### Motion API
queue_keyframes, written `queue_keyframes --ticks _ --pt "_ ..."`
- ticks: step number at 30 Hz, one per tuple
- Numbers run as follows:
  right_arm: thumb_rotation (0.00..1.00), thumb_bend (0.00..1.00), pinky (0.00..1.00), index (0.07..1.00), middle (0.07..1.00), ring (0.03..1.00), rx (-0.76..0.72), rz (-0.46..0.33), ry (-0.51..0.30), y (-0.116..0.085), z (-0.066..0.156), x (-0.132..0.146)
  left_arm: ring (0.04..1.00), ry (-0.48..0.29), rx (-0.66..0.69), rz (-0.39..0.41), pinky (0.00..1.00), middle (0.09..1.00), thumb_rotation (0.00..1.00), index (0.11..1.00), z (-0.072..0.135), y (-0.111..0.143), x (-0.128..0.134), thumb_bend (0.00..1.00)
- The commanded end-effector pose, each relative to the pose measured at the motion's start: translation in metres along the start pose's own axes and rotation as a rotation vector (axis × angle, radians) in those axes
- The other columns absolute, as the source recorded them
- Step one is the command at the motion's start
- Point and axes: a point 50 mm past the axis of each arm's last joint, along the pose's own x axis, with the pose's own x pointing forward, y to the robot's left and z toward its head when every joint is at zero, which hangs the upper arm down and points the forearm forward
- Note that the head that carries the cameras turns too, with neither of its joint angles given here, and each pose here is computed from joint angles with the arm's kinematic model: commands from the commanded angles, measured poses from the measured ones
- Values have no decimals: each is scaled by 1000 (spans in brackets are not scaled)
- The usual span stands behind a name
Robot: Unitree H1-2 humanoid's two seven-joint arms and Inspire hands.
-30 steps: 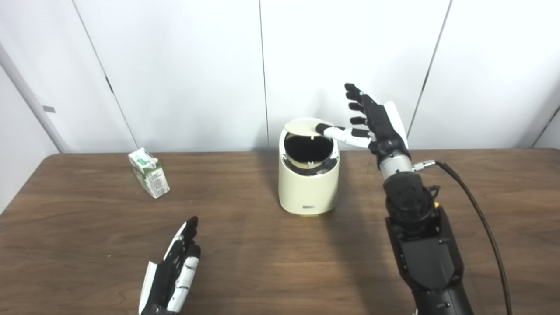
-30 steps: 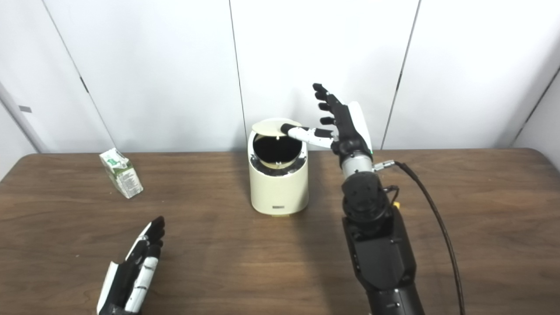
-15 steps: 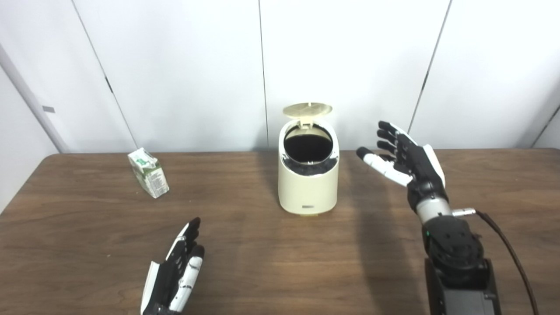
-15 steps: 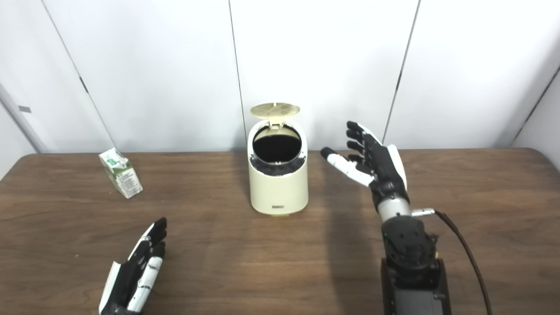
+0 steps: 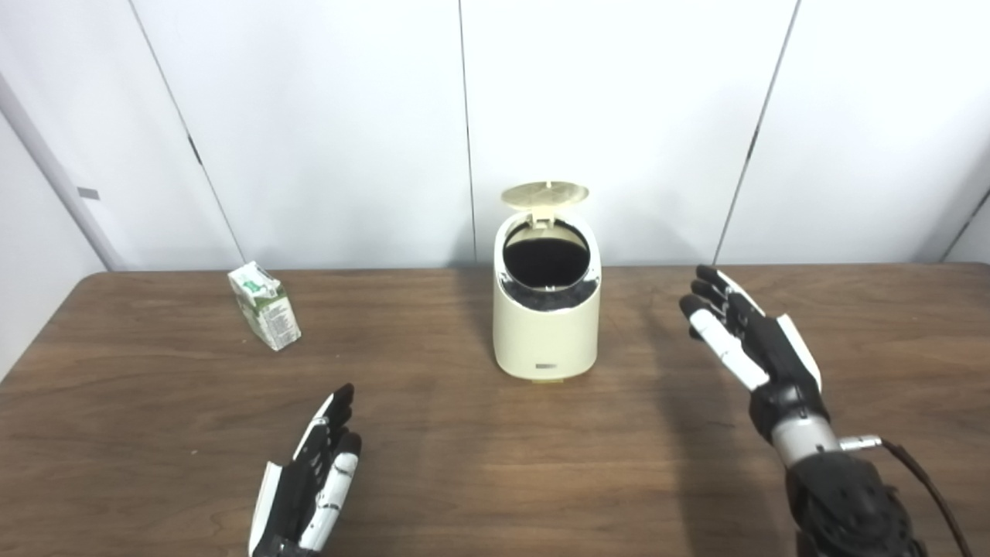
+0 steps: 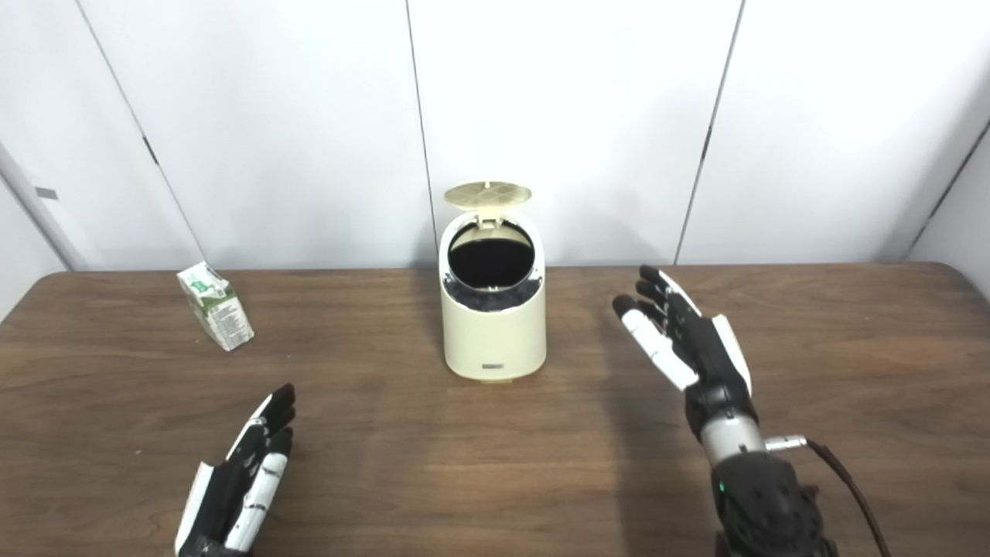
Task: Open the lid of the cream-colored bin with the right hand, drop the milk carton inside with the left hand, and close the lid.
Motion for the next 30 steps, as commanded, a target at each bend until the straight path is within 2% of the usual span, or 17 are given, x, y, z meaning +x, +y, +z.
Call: queue_keyframes --ticks 1,4,8,13,16,20,21,23,24,27,30 --pt "876 480 876 985 997 978 14 23 -98 -3 13 -4 953 -23 0 22 938 949 770 952 8 2 -5 441" --pt "929 513 909 987 1000 991 45 36 -95 -5 5 -11 955 -19 -4 36 953 949 800 953 7 3 -5 440" --pt "944 581 962 993 1000 1000 119 41 -95 -9 -5 -18 942 -34 -27 69 947 935 829 943 4 7 -1 464" --pt "996 594 991 1000 1000 1000 133 17 -85 -17 -15 -27 934 -59 -9 81 930 938 853 953 7 11 4 460" --pt "1000 581 1000 1000 1000 1000 159 8 -85 -22 -20 -28 942 -66 17 83 932 942 787 966 12 10 5 468" --pt "1000 557 1000 1000 1000 1000 202 1 -80 -29 -23 -29 930 -67 108 112 884 935 676 960 23 11 8 461" --pt "1000 562 1000 1000 1000 1000 213 -1 -78 -30 -22 -30 910 -66 122 124 860 923 634 951 27 11 10 483" --pt "1000 573 997 1000 1000 1000 229 -5 -78 -31 -21 -30 896 -64 137 144 842 915 611 949 33 13 13 505" --pt "1000 599 966 1000 1000 995 232 0 -83 -32 -21 -30 901 -64 145 156 872 915 611 959 35 14 15 522" --pt "1000 616 943 1000 1000 990 242 6 -94 -33 -22 -31 878 -73 170 196 862 890 590 943 38 19 23 560" --pt "958 630 843 968 955 927 242 -3 -89 -33 -22 -32 868 -85 161 227 846 895 560 943 39 25 31 596"
